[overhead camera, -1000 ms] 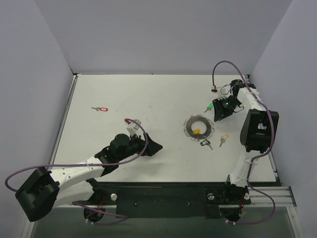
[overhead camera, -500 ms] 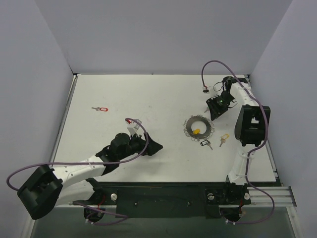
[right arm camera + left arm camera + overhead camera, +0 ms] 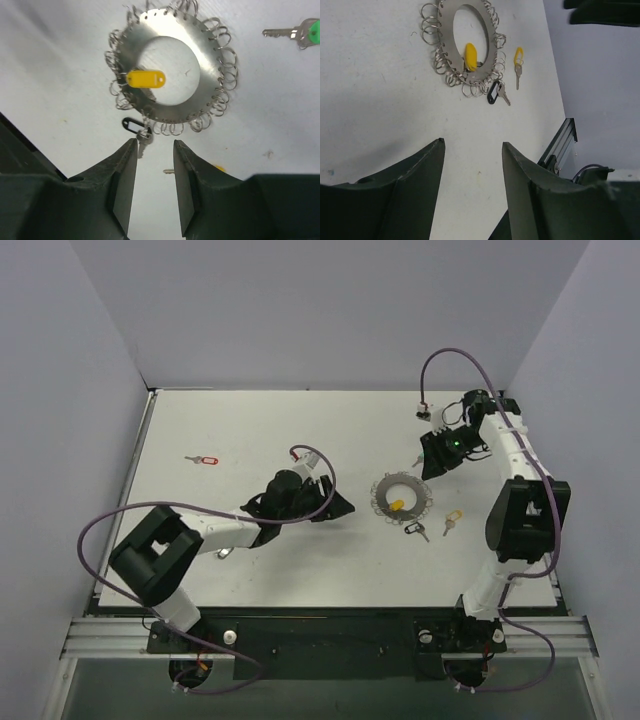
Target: Put the keys on the keyring
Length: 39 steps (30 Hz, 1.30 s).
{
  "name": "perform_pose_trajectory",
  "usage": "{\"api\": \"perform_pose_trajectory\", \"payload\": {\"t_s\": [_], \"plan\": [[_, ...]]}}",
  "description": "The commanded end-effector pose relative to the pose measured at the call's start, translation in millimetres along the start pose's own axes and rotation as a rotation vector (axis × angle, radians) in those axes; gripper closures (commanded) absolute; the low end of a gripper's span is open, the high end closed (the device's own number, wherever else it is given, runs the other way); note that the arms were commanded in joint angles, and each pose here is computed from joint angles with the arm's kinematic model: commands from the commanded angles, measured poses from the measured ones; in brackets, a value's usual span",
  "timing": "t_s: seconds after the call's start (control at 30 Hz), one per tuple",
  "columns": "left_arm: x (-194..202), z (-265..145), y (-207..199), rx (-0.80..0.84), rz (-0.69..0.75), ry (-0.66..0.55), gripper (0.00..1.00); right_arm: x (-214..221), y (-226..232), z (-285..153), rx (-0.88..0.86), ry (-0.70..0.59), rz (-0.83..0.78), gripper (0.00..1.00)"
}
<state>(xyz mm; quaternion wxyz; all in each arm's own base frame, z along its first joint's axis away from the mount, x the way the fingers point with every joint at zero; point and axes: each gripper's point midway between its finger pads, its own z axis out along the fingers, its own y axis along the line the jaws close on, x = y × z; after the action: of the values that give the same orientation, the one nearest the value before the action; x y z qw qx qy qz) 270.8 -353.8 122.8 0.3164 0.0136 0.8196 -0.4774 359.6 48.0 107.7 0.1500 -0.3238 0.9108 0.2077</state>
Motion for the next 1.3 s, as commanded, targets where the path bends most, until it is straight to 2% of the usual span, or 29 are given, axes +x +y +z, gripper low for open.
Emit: {"api": "perform_pose_trajectory", "payload": {"t_s": [0.0, 0.1, 0.23, 0.6, 0.7, 0.87, 1.1, 1.27], "plan": [[-0.6, 33.3, -2.5, 0.045, -0.073, 0.053, 0.46, -14.1, 51.3, -50.8, -0.095, -0.201, 0.035, 0.69], [4.6, 57.6, -2.9, 0.040, -0.082, 0.112, 0.51, -9.0, 63.2, -59.4, -0.109, -0.241, 0.032, 0.69], [16.0, 76.3, 0.5, -0.011, -0.012, 0.189, 0.52, -2.0, 69.5, -56.0, -0.136, -0.249, 0.019, 0.69], [42.1, 106.3, 36.9, -0.165, 0.144, 0.372, 0.58, -4.5, 77.6, -54.6, -0.173, -0.268, 0.009, 0.69], [41.5, 107.1, 49.9, -0.223, 0.169, 0.379, 0.59, -4.5, 77.3, -53.9, -0.176, -0.267, 0.007, 0.69], [43.9, 116.4, 52.9, -0.227, 0.169, 0.398, 0.60, -3.6, 77.6, -52.8, -0.181, -0.264, 0.010, 0.69], [43.7, 128.6, 53.3, -0.216, 0.147, 0.395, 0.69, -3.2, 77.2, -51.5, -0.182, -0.260, 0.010, 0.68], [44.4, 131.0, 55.4, -0.205, 0.132, 0.397, 0.72, -2.3, 77.0, -50.1, -0.186, -0.256, 0.013, 0.68]]}}
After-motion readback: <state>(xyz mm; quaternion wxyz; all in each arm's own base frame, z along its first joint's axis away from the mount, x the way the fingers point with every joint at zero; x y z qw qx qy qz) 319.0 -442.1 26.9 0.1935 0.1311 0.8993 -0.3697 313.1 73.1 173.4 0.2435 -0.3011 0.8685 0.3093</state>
